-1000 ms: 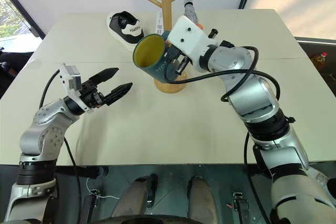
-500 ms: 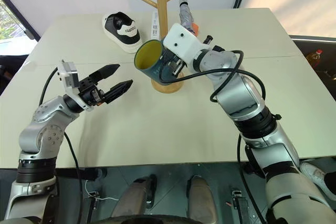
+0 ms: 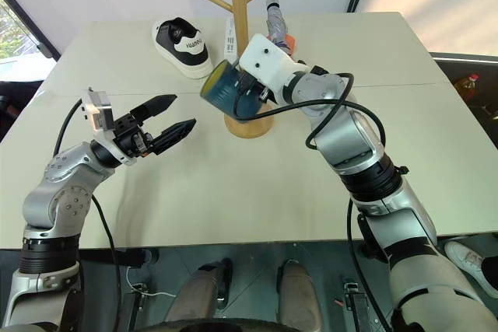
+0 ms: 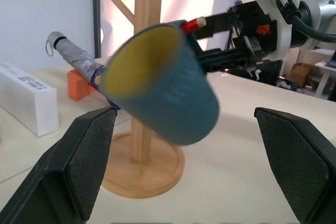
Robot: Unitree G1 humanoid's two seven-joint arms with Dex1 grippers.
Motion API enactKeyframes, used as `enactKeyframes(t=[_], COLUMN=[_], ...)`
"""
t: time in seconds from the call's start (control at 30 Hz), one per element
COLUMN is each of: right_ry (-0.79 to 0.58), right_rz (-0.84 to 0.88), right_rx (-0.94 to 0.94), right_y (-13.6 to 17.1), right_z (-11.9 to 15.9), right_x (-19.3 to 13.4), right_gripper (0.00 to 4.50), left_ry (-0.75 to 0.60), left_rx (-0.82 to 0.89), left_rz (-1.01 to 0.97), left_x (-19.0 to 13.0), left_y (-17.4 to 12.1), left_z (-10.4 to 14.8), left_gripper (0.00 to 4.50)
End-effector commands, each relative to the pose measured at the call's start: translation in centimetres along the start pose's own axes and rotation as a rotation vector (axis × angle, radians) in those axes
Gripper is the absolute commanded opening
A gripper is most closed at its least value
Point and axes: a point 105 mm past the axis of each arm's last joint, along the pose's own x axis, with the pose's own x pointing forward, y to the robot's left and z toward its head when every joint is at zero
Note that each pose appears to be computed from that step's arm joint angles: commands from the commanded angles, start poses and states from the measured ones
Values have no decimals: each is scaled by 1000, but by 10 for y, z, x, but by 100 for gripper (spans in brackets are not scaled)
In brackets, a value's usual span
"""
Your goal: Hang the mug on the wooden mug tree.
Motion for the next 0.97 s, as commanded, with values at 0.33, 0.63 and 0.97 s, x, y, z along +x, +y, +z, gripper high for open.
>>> enactKeyframes(t=[0.33,0.63,0.97], right_ry=[-176,-294,-255], right_rz=[-101,-12,-59], right_rx=[-59,367,654], right_y=[-44,-18,25], right_z=[31,-48,-125], right_x=[-41,-76,-75], right_gripper=[354,354,354], left_ry=[-25,66,178], left_rx=[35,32,27], left_rz=[27,325,502], left_x=[-1,-24,-58], left_y=[4,42,53], left_z=[12,-25,-70], left_gripper=[450,450,450])
